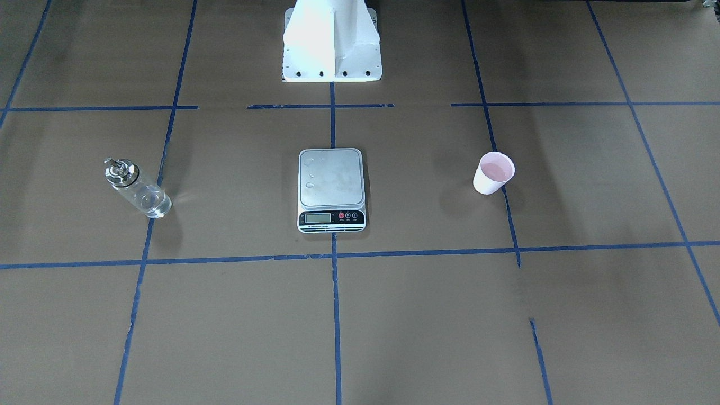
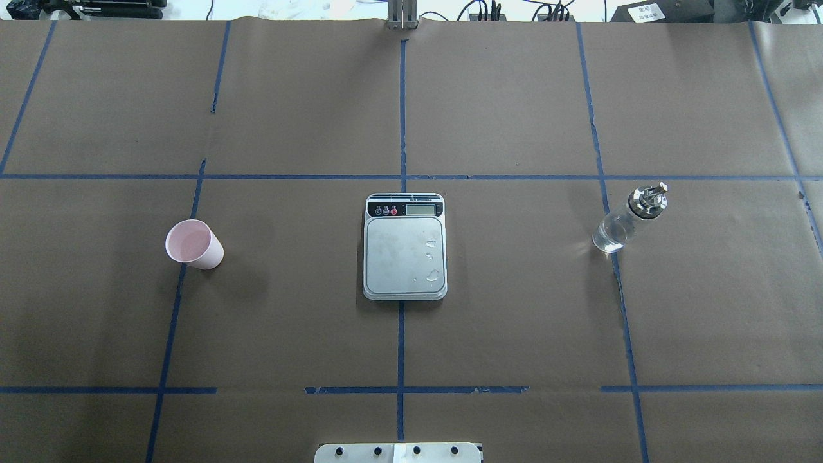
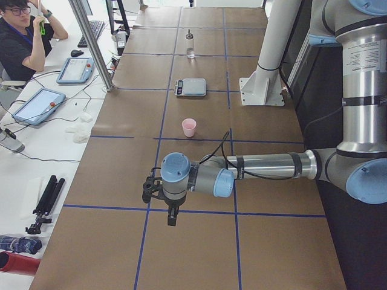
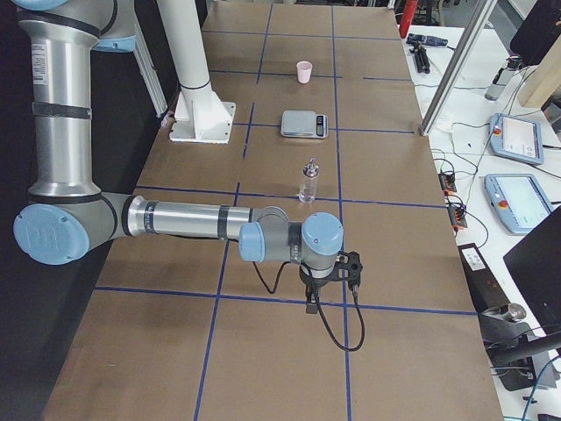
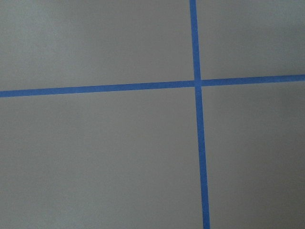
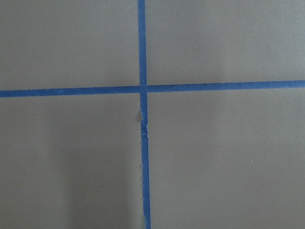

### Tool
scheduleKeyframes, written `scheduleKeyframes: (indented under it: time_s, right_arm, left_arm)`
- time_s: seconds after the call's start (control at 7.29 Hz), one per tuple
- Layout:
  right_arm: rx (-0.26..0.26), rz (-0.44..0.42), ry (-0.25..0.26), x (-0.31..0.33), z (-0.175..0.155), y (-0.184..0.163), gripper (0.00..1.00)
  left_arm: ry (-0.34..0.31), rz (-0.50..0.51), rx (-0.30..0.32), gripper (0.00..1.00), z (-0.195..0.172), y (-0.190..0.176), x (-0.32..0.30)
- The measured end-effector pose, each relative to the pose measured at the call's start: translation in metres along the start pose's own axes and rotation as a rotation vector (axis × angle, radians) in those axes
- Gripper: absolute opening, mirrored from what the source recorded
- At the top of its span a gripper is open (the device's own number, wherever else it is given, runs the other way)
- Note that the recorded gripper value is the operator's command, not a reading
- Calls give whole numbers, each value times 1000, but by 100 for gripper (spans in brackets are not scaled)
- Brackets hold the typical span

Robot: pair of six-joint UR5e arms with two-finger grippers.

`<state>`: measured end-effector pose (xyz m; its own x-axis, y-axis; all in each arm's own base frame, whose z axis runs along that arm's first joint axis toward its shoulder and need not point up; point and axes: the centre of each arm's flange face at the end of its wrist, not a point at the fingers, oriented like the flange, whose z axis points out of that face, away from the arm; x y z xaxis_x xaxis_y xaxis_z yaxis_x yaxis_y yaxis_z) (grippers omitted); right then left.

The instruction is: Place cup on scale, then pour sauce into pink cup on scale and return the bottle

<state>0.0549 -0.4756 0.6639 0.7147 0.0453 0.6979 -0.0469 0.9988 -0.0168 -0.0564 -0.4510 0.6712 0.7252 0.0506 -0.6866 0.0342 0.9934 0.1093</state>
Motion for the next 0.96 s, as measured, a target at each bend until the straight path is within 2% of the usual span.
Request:
scheduleKeyframes:
  time_s: [0.55,0.96]
  right_arm:
    - [8,-4,-2,-4,-4,-2,100]
    - [18,-13,-5,-10,-9,-3,100]
  left_arm:
    - [3,32,26,100,-14,-7,15]
    - [23,186,134,100,-70,-25,97]
